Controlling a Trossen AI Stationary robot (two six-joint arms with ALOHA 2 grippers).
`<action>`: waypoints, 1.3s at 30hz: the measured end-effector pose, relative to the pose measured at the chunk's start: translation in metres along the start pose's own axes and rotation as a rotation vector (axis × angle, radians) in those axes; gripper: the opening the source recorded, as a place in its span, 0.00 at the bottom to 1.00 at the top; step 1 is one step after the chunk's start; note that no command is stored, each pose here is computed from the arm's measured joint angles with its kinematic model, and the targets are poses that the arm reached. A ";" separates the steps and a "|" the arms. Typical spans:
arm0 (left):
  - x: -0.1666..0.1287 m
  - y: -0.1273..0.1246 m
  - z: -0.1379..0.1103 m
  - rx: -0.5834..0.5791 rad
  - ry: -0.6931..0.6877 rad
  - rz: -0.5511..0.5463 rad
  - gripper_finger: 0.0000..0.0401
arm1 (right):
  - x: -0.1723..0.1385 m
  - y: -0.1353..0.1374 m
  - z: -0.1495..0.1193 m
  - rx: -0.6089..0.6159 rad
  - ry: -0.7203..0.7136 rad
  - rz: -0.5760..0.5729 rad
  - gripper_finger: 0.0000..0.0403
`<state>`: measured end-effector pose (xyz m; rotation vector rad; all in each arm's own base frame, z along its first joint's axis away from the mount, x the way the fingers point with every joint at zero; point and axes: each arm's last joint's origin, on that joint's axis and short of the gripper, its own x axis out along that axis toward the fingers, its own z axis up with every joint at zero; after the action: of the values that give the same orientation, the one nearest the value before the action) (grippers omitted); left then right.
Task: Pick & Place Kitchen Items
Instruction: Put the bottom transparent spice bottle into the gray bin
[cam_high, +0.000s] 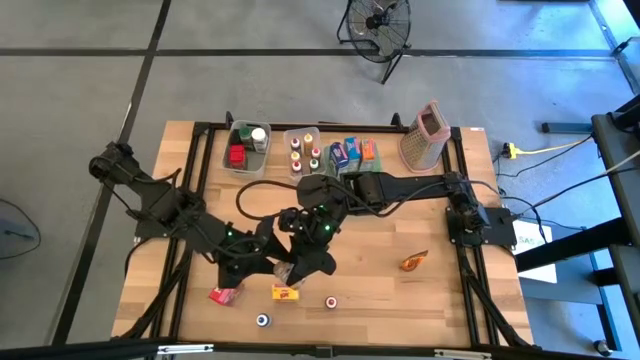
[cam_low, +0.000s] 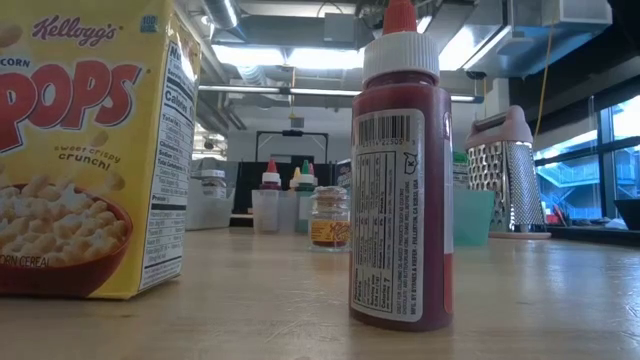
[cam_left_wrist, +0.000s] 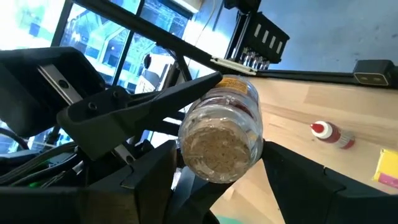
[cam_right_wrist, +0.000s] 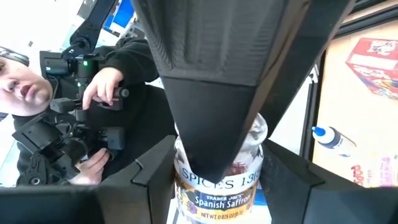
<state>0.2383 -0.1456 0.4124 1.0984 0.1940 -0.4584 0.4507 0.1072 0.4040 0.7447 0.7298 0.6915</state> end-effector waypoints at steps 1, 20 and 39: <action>0.000 0.000 0.000 0.003 -0.004 -0.003 0.60 | 0.000 0.000 0.000 0.001 -0.001 -0.001 0.47; 0.003 0.003 -0.005 0.026 -0.051 -0.041 0.59 | -0.008 -0.007 0.006 0.023 -0.023 -0.025 0.47; 0.003 0.003 -0.003 0.011 -0.074 -0.037 0.51 | -0.009 -0.008 0.005 0.031 -0.008 -0.030 0.47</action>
<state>0.2432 -0.1421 0.4123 1.0878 0.1473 -0.5327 0.4516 0.0938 0.4029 0.7633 0.7446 0.6508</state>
